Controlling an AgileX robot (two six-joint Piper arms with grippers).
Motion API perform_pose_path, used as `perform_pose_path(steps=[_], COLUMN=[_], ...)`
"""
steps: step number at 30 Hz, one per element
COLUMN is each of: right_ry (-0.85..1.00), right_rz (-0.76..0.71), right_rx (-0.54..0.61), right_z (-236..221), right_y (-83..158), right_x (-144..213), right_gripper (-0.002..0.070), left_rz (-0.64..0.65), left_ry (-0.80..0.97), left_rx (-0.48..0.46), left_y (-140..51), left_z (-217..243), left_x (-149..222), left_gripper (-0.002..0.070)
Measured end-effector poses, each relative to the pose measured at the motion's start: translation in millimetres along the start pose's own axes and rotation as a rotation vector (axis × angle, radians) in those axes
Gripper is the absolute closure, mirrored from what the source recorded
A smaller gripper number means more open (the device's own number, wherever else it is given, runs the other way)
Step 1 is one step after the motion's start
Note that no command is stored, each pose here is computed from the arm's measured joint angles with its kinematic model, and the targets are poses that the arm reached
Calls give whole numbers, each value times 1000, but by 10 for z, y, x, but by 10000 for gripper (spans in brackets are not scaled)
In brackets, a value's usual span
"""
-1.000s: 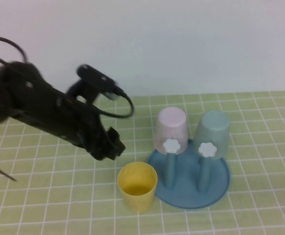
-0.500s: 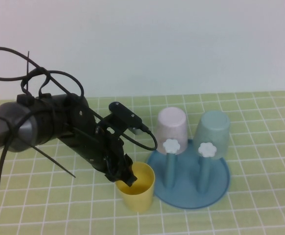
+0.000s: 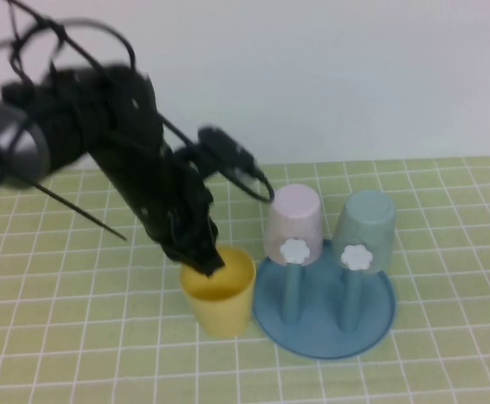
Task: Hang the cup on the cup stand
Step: Pick up the cup from the table, then adjust the cup with two arms
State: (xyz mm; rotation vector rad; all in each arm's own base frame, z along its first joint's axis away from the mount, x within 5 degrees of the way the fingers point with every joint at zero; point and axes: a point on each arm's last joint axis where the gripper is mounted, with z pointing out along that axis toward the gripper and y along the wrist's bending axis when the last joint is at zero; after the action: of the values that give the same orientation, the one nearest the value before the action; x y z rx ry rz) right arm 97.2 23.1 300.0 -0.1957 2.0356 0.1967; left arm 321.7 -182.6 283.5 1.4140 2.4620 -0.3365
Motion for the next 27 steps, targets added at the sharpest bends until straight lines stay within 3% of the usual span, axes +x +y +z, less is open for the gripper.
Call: perform_pose_path(steps=[5,8,12,17,20,23,25,27], right_ry=[-106,-148,-168,-165,-135,-132,-133,-134], right_rz=[-25,-56,-149,-387,-600,-702,-722,-731], right_rx=[-8,-18,-50,-163,-266,-322,-332,-334], right_z=[-123,-204,-259,-288,-303,-317,-320,-320], right_y=[22,42,84,201,289,333,341,343], right_x=[-237,-355,-421,-407,-335,-301,-296,-294], right_gripper=[678,678,678,678,678,667,613,496], left_rz=[15,-9,-39,-81,-54,-14,12,39], left_ry=[-115,-285,-571,-735,-705,-664,-637,-620], left_rx=[-127,-138,39,347,397,423,456,478], left_y=[-51,-163,-424,-695,-832,-996,-1131,-1251], left_z=[-730,-1163,-1572,-1680,-1554,-1400,-1296,-1195], left_x=[-185,-331,-536,-703,-797,-895,-958,-1020], left_gripper=[664,664,664,664,664,664,664,664])
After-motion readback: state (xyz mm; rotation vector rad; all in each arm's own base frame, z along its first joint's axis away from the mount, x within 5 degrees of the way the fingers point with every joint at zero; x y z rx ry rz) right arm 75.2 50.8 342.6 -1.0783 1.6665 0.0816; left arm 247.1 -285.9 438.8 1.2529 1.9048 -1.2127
